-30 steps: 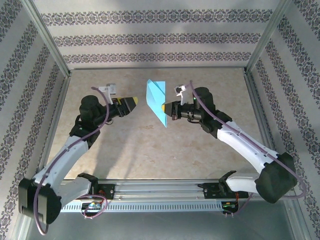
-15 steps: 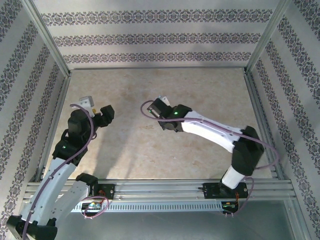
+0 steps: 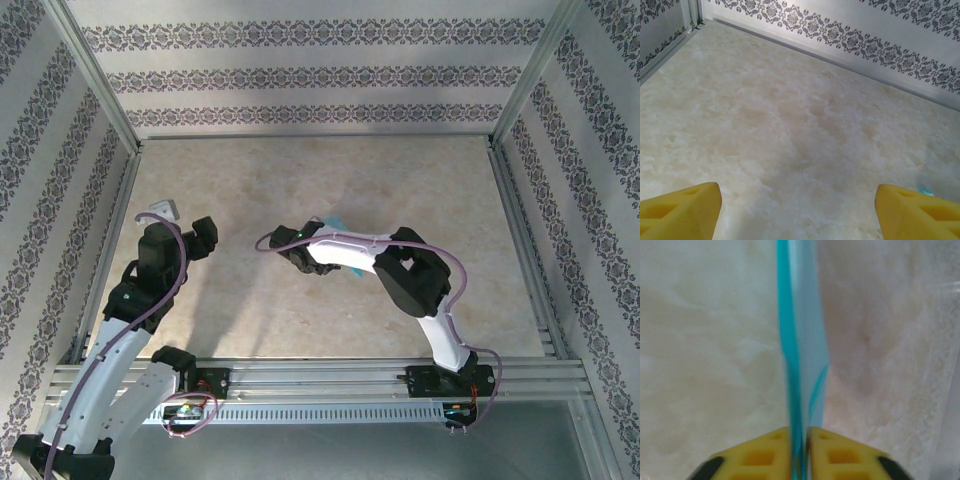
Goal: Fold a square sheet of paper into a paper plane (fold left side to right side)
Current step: Turn over the paper at the center of the table, then fold the wing for the fifth time at the center of the table.
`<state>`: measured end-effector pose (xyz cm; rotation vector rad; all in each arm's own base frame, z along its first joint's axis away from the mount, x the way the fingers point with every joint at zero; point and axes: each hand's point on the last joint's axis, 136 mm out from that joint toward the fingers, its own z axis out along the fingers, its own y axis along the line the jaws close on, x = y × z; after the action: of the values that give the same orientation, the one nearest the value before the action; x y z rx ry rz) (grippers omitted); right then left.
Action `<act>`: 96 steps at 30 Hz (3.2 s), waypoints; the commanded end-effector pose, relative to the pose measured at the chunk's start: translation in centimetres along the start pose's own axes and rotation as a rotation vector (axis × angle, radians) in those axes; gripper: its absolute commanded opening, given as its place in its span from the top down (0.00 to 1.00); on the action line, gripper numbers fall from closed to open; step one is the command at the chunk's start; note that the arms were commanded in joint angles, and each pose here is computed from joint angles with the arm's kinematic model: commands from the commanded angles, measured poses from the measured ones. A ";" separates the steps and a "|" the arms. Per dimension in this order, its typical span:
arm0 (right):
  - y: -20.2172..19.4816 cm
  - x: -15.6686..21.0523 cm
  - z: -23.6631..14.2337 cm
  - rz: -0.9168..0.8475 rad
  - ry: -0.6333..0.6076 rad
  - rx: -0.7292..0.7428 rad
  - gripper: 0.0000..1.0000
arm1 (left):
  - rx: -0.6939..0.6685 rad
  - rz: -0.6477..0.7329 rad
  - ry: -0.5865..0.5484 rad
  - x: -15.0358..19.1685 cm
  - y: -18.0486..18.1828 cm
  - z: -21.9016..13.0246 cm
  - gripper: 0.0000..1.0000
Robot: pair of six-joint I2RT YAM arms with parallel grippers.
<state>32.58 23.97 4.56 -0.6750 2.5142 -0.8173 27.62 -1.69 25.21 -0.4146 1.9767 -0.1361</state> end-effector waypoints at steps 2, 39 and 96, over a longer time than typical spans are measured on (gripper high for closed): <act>1.8 -0.3 -1.1 0.038 0.008 -0.101 0.65 | -0.028 -0.003 0.019 0.3 0.6 0.3 0.19; -12.7 6.0 -0.8 1.106 -0.268 -0.974 0.06 | 0.580 -0.337 0.625 16.3 -19.4 11.2 0.28; -5.1 1.6 -7.3 0.529 -0.393 -1.571 0.16 | 1.012 -0.028 0.748 19.5 -19.8 7.1 1.00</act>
<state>29.02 20.64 11.51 -0.2465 2.4076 1.3914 32.40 -26.44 10.64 0.2113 2.2987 -1.3829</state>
